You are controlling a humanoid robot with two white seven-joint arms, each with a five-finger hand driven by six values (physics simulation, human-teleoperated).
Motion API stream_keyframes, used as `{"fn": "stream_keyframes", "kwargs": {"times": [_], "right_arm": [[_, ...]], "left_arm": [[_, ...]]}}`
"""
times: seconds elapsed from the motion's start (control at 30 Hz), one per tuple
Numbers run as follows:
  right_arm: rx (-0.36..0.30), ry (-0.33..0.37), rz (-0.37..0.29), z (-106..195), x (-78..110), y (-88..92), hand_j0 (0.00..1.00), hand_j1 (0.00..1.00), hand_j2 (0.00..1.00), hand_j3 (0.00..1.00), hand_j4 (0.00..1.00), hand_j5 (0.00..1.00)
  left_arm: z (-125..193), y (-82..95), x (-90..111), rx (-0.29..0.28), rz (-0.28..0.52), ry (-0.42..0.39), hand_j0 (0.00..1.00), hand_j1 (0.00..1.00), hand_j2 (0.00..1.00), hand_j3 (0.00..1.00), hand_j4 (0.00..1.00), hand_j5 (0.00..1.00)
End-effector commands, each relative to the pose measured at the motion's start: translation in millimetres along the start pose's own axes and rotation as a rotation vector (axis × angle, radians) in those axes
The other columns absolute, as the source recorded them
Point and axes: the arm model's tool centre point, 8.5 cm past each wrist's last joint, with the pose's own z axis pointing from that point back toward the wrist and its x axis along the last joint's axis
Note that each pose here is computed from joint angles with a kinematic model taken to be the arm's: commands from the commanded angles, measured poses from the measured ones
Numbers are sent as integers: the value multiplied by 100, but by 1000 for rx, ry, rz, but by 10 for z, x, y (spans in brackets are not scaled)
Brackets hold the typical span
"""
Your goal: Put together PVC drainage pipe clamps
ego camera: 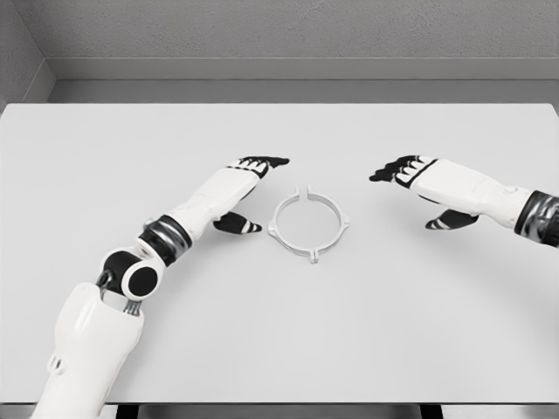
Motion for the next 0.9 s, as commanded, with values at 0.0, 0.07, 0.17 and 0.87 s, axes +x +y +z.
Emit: {"fn": "stream_keyframes", "kwargs": {"times": [0.0,0.07,0.17,0.87], "right_arm": [[-5,-3,-6,-6,7,-4,100,100,100,100,100,100],[-5,-2,-6,-6,3,-7,100,100,100,100,100,100],[-6,-3,-5,-7,6,-10,100,100,100,100,100,100],[-5,-1,-8,-2,4,-5,100,100,100,100,100,100]], "left_arm": [[-12,-18,11,-2,8,-2,100,100,100,100,100,100],[-24,-30,6,-4,13,3,100,100,100,100,100,100],[-28,-46,-7,-7,18,9,100,100,100,100,100,100],[-123,-124,-6,-20,43,17,100,100,100,100,100,100]]}}
